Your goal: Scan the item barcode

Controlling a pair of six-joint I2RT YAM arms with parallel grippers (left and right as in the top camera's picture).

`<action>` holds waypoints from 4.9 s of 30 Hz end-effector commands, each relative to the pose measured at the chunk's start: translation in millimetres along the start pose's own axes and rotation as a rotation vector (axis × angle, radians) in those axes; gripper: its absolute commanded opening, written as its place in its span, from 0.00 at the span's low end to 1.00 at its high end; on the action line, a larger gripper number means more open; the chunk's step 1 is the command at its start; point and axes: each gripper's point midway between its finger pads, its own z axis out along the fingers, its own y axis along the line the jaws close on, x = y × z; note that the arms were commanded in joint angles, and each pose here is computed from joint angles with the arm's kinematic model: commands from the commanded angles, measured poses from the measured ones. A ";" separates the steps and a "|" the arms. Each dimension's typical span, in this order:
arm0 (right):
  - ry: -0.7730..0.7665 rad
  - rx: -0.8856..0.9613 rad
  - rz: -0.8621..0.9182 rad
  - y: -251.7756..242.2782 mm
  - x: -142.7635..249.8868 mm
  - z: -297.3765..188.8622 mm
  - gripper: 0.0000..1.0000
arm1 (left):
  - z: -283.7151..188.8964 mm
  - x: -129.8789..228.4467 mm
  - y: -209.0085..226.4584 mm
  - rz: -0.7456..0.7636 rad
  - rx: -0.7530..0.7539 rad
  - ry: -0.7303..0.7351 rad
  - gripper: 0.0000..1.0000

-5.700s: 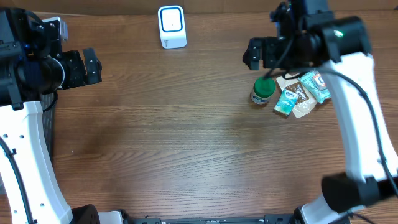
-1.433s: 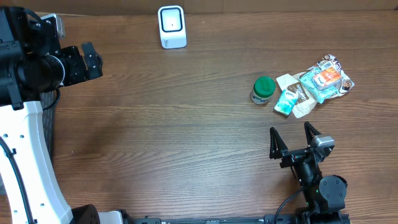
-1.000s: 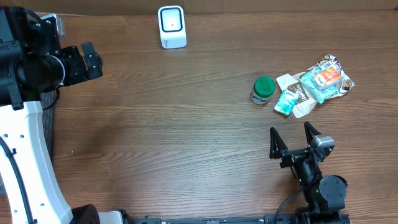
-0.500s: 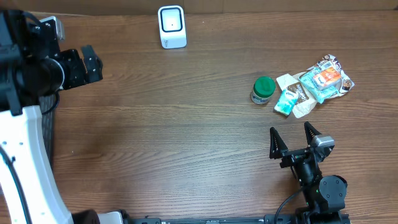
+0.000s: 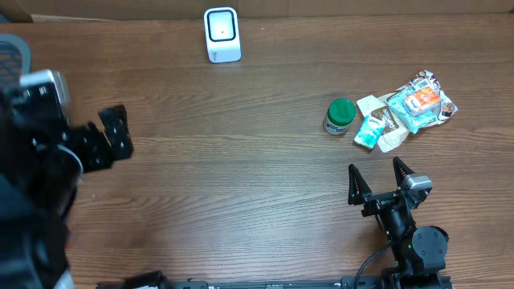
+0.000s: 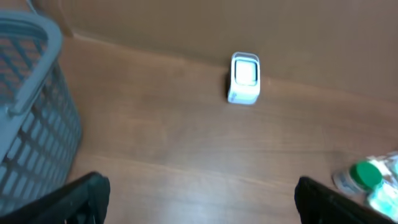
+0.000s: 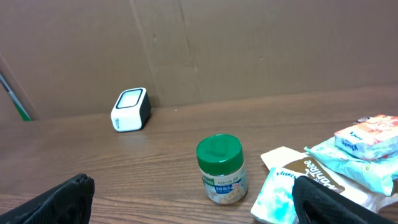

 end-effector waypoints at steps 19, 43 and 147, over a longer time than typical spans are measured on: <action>-0.005 -0.004 0.004 0.1 1.5 -0.1 1.00 | 110.1 135.5 14.5 0.073 0.158 -0.336 1.00; -0.005 -0.005 0.004 0.2 1.5 -0.1 1.00 | 117.2 197.6 44.4 0.087 0.041 -0.473 0.99; -0.005 -0.005 0.004 0.2 1.5 -0.1 1.00 | 107.9 210.3 6.6 0.134 0.188 -0.462 0.99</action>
